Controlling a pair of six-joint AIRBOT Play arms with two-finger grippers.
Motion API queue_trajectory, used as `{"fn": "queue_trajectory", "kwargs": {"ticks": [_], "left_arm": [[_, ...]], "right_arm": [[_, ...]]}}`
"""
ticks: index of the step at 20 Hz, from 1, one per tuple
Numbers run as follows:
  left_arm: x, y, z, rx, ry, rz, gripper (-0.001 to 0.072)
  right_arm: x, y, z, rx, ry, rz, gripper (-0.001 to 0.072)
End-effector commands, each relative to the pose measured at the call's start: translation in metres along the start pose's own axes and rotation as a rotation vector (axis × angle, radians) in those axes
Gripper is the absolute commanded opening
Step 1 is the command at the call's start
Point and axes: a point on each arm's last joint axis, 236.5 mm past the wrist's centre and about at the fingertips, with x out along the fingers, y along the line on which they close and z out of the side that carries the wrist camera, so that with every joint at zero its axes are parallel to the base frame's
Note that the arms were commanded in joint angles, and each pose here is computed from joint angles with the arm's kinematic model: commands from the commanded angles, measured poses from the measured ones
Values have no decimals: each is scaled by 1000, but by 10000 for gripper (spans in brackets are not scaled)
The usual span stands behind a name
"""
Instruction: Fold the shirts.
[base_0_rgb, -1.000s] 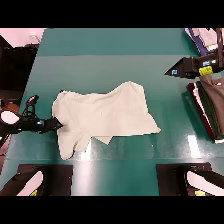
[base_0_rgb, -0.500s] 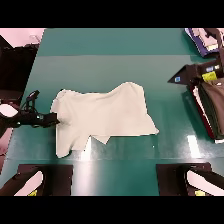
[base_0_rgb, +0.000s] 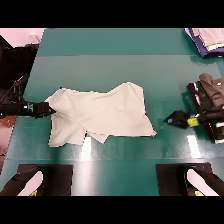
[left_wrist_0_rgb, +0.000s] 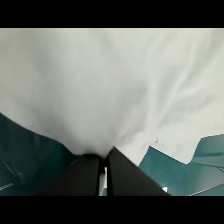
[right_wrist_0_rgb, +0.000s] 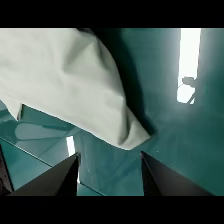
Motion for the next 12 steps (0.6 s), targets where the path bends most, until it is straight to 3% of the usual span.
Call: {"fn": "queue_trajectory", "kwargs": {"ticks": [1,9,10,12], "left_arm": [[-4,-7,2,3,-10,-20,26],[-4,-7,2,3,-8,-21,26],[-4,-7,2,4,-7,-21,26],[-4,-7,1,4,-2,-22,26]], "right_arm": [[46,-23,-31,26,74,-17,443],[74,-9,-22,-81,151,-47,427],[75,-7,-23,-88,161,-47,390],[76,-6,-25,-103,170,-50,78]]}}
